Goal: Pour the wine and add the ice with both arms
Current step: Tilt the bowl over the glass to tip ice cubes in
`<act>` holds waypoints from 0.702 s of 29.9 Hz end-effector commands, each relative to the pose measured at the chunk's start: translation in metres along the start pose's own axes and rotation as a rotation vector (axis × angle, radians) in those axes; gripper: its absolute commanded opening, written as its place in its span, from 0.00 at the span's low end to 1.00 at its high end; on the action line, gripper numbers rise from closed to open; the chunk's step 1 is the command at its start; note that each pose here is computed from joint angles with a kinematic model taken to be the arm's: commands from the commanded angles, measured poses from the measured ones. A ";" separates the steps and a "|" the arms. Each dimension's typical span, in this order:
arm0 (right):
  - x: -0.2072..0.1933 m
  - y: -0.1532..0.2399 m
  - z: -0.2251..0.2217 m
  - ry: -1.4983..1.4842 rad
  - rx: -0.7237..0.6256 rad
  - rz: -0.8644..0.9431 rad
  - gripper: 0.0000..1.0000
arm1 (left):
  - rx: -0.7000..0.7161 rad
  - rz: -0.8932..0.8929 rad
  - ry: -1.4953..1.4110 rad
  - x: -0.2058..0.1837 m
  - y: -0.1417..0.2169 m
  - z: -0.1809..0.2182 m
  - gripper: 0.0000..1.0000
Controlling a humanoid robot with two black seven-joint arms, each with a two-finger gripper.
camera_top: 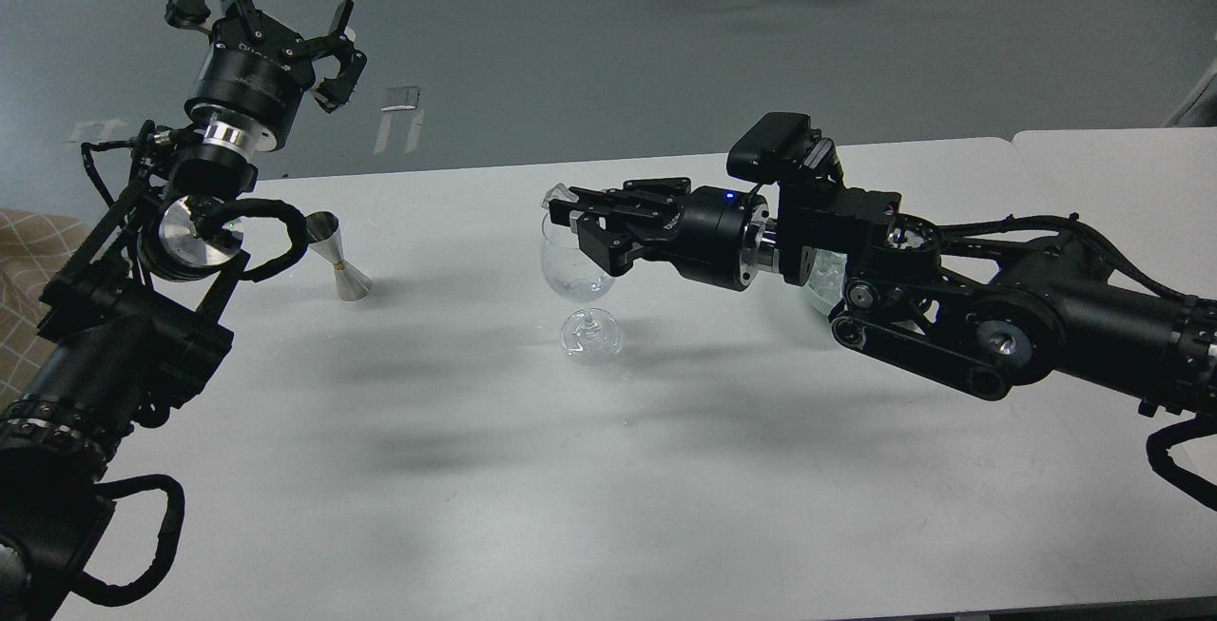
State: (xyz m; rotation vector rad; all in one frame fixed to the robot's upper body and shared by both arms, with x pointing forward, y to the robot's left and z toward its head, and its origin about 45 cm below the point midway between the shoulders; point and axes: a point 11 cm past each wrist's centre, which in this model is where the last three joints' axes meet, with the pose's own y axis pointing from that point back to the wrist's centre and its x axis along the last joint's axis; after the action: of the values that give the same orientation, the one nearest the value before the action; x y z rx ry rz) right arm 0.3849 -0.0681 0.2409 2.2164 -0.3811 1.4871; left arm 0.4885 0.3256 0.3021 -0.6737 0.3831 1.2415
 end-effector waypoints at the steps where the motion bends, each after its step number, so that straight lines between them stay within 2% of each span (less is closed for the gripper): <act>1: -0.001 0.000 0.000 -0.003 -0.001 0.000 0.18 | 0.002 0.002 -0.003 0.001 0.001 0.000 0.98; 13: -0.003 -0.003 0.002 -0.006 -0.009 0.002 0.22 | 0.000 0.001 0.000 0.001 0.000 0.000 0.98; 21: -0.001 -0.004 0.001 -0.003 -0.012 0.011 0.37 | 0.000 0.003 -0.002 0.001 0.000 0.001 0.98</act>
State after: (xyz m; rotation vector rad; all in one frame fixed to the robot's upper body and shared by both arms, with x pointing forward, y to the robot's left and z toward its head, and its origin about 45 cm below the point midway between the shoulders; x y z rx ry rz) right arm 0.3875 -0.0662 0.2377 2.2102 -0.4005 1.4811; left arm 0.4882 0.3268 0.3017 -0.6735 0.3834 1.2432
